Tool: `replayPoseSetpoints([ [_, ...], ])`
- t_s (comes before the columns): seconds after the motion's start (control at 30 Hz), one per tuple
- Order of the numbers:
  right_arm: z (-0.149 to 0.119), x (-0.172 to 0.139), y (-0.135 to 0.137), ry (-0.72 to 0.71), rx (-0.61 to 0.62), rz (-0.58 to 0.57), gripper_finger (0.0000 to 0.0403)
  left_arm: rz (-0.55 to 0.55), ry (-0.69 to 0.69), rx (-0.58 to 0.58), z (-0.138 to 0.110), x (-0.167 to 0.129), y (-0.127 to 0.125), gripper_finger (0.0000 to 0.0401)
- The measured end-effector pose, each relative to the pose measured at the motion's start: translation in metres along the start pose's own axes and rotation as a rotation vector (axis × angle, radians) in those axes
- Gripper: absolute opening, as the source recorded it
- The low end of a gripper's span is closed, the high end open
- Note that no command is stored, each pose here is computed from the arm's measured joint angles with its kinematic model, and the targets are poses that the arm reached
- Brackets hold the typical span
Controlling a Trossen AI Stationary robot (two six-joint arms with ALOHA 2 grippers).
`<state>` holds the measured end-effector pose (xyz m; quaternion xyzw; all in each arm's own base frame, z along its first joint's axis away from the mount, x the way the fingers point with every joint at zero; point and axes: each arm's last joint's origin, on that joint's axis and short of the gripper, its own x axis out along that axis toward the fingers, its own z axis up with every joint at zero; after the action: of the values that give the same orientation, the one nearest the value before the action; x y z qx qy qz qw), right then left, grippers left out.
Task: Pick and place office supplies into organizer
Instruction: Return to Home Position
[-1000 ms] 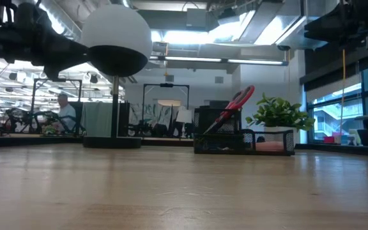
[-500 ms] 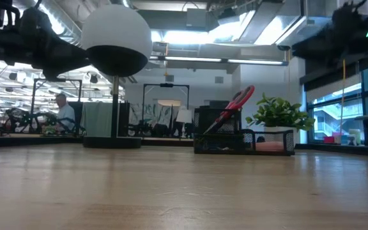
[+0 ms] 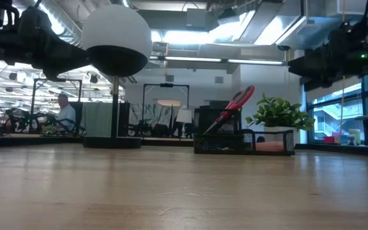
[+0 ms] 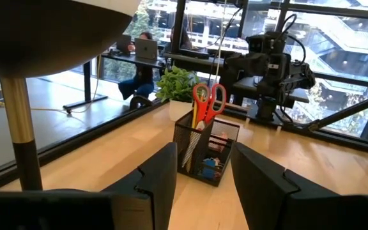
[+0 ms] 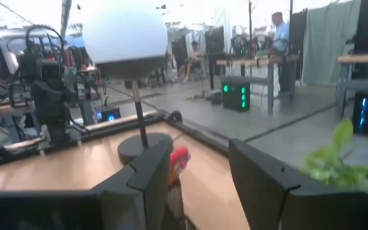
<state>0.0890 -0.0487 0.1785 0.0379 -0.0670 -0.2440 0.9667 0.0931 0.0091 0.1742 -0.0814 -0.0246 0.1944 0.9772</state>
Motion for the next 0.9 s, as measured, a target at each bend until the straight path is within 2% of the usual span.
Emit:
replayPoseSetpoints([
  [0.37,-0.013,-0.001,-0.001,0.131,0.020,-0.015,0.0163,0.000,0.000,0.000,0.000,0.000,0.000,0.0143],
  [0.9,-0.014,-0.001,-0.001,0.141,0.016,-0.016,0.0163,-0.001,0.000,0.000,0.000,0.000,0.000,0.0143],
])
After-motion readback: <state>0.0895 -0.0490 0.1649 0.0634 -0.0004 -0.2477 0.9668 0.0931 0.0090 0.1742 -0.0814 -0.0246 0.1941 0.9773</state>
